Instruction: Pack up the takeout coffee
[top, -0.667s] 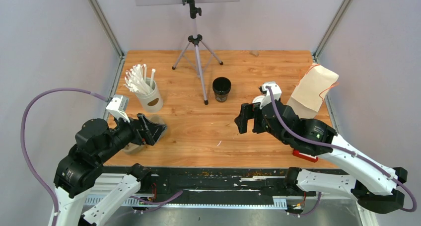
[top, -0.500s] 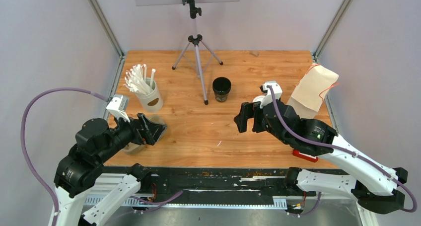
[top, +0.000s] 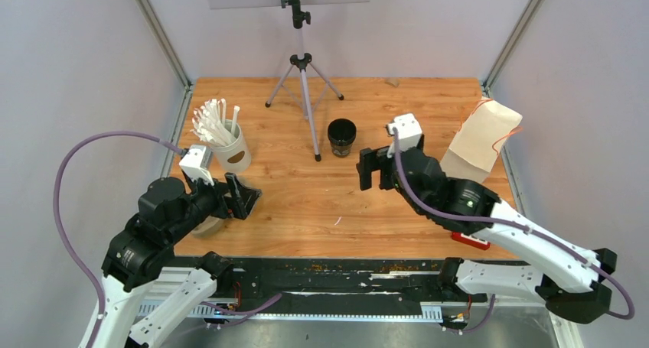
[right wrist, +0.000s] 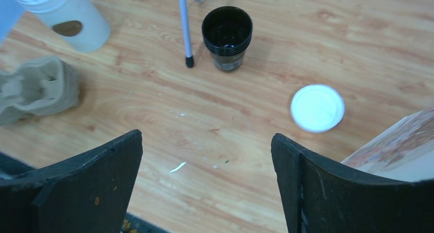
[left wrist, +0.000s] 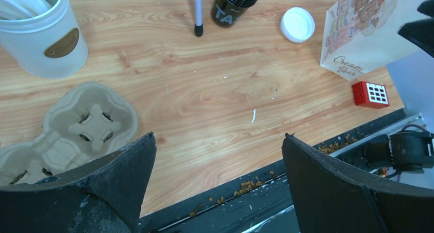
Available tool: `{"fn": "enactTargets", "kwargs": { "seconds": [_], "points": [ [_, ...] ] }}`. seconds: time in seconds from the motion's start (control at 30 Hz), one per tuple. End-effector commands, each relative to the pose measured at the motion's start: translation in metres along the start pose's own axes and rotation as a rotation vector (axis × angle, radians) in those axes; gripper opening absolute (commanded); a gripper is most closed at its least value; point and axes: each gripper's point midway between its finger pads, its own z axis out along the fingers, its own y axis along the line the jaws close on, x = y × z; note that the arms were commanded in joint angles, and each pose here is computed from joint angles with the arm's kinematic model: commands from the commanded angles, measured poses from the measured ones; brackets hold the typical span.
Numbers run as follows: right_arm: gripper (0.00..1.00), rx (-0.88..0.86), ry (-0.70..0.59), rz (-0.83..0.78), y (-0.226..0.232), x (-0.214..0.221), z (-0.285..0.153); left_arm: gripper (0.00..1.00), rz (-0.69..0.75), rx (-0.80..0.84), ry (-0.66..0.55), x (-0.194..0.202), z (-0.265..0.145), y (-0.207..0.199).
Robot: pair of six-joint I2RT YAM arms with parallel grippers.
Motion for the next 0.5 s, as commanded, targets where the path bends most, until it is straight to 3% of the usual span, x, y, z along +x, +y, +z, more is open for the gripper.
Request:
{"fn": "enactTargets", "kwargs": {
  "seconds": [0.0, 0.1, 0.3, 0.47],
  "points": [
    [0.94, 0.119, -0.062, -0.163, -0.006, -0.026, 0.035, 1.0, 0.041, 0.005, -0.047, -0.006, 0.008, 0.002],
    [0.87, 0.115, 0.034, -0.21, -0.005, -0.014, 0.079, 1.0, 0.081, -0.002, -0.027, 0.008, 0.015, 0.009],
    [0.55, 0.084, 0.102, -0.132, -0.013, -0.009, 0.154, 1.0, 0.109, -0.035, -0.038, 0.031, 0.023, 0.026],
    [0.43, 0.16, 0.149, -0.112, -0.029, -0.006, 0.198, 1.0, 0.097, -0.012, -0.088, 0.03, 0.021, 0.025]
  ]
}}
